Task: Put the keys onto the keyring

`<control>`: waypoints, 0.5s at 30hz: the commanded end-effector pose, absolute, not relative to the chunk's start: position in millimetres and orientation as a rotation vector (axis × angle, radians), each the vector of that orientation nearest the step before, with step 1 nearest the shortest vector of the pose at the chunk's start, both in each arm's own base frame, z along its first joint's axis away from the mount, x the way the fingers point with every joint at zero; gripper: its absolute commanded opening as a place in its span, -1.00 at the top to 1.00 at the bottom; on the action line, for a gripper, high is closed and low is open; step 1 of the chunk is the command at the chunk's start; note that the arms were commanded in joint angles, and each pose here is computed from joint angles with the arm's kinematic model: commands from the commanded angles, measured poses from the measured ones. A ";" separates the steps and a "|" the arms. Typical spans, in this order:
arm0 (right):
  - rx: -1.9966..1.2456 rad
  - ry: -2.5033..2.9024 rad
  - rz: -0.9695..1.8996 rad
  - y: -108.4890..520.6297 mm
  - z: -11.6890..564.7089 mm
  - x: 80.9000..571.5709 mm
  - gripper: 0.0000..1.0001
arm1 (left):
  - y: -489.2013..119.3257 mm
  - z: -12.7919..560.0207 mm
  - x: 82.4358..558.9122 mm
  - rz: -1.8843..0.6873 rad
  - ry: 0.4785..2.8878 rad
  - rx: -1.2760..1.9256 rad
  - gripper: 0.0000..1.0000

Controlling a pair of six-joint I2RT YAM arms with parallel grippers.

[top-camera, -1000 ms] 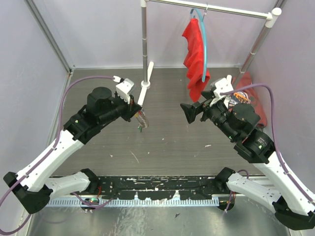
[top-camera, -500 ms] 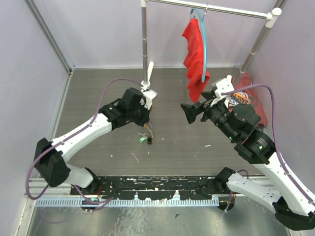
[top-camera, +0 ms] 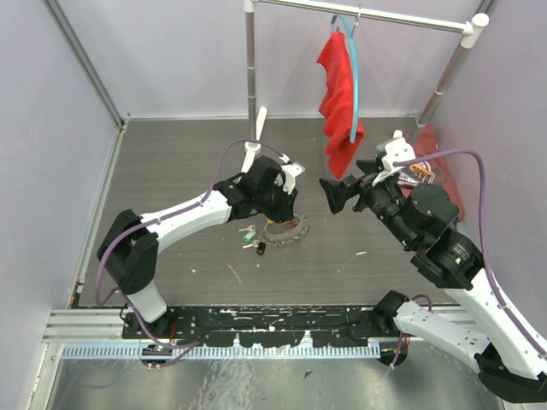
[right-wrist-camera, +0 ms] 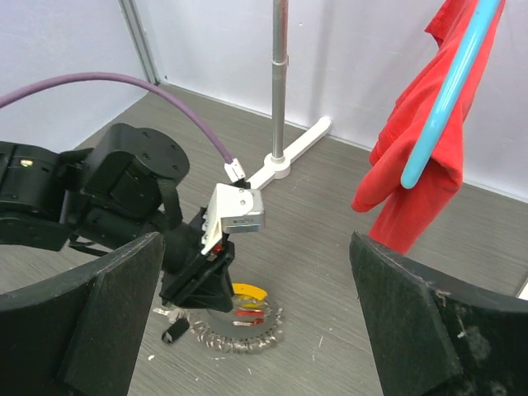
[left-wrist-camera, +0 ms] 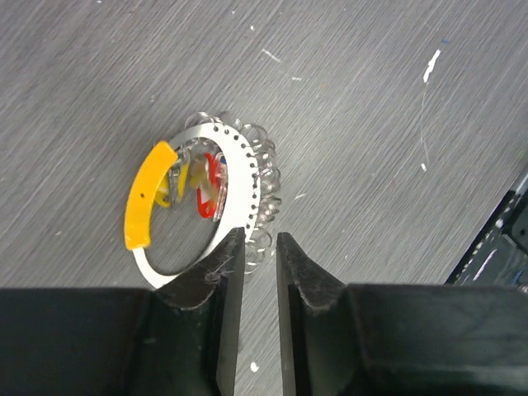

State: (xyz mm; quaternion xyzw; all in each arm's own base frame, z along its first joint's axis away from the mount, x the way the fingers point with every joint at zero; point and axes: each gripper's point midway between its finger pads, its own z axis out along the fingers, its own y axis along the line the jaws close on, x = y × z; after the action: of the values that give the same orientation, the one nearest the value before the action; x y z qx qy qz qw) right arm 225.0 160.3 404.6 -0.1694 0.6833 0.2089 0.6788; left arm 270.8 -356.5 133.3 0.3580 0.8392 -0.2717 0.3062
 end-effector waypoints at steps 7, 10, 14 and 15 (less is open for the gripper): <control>-0.170 1.523 0.410 136.5 414.0 237.9 -1.00 | -392.2 172.8 289.7 -0.861 2.080 0.882 0.11; -0.052 1.490 0.392 122.6 421.5 242.3 -1.00 | -374.1 194.0 299.0 -0.849 2.043 0.797 -0.22; 0.056 1.485 0.340 101.1 427.3 241.5 -1.00 | -329.8 218.0 314.5 -0.849 2.026 0.603 -0.99; 0.077 1.496 0.302 94.5 424.6 242.8 -1.00 | -316.0 226.1 317.8 -0.834 2.013 0.553 -0.97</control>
State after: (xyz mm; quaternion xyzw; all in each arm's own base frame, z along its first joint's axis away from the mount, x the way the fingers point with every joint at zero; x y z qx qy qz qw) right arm 241.6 126.0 400.4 -0.0518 0.7005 0.1611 0.6933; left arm 295.8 -356.4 176.4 0.3001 0.8213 -0.3244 0.3609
